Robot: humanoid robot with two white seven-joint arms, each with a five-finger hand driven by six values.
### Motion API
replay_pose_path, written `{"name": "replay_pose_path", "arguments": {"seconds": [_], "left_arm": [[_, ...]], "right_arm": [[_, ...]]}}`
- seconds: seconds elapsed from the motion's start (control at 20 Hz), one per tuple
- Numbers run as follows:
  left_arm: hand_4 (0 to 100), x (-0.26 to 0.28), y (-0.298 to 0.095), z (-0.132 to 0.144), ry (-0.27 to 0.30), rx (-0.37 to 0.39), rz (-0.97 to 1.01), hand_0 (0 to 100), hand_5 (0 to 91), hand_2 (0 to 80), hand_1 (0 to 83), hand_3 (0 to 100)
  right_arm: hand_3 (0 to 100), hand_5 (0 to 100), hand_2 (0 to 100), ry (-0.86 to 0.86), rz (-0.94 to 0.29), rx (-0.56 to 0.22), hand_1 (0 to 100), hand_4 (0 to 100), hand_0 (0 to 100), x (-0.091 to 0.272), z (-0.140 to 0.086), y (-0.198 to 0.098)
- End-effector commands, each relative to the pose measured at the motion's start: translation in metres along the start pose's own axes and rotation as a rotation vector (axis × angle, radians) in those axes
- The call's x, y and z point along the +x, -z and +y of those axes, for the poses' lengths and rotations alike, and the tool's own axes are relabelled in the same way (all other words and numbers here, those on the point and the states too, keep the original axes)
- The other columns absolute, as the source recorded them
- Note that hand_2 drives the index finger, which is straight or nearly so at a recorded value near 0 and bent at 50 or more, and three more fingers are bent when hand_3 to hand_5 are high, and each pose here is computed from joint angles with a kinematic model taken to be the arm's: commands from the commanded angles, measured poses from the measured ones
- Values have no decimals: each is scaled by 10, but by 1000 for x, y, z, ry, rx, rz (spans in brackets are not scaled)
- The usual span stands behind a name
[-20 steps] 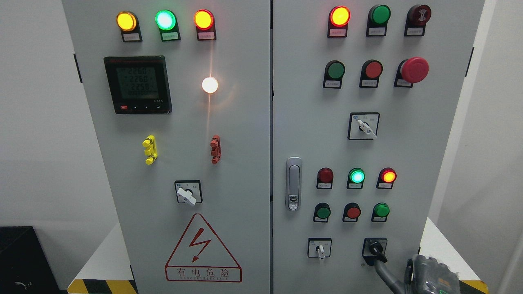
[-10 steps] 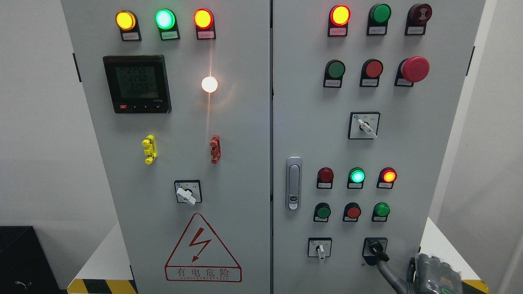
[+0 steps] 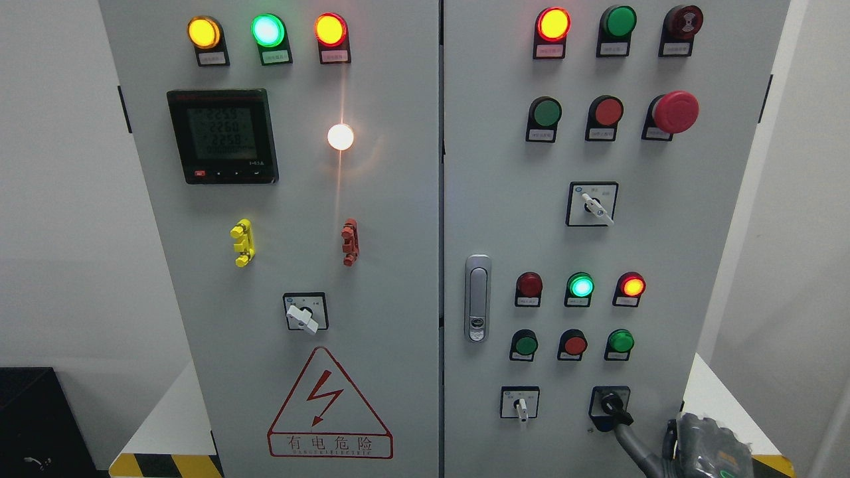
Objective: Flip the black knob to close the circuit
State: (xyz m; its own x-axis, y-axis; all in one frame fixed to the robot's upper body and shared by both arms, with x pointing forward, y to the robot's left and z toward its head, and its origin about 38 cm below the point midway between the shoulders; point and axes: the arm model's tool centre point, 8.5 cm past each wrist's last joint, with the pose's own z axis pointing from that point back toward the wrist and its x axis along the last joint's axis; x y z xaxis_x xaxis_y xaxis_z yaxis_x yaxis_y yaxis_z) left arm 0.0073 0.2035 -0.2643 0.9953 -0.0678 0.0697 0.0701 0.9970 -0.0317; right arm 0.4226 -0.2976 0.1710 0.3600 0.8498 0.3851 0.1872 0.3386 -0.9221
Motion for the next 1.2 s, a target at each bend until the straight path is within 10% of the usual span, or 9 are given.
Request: {"name": "replay_pose_path", "arguments": {"seconds": [0.0,1.15], "left_arm": [[0,-6,0,-2,-2,-3,-2,120,0,0,556,0],[0,-6,0,-1,-2,-2,-2,120,0,0,556,0]], "right_arm": [[1000,999,889,-6,-17,14,0,918,0,5,7,-6],[1000,999,883,-32,-95,24,0,917,0,27,16,-24]]}}
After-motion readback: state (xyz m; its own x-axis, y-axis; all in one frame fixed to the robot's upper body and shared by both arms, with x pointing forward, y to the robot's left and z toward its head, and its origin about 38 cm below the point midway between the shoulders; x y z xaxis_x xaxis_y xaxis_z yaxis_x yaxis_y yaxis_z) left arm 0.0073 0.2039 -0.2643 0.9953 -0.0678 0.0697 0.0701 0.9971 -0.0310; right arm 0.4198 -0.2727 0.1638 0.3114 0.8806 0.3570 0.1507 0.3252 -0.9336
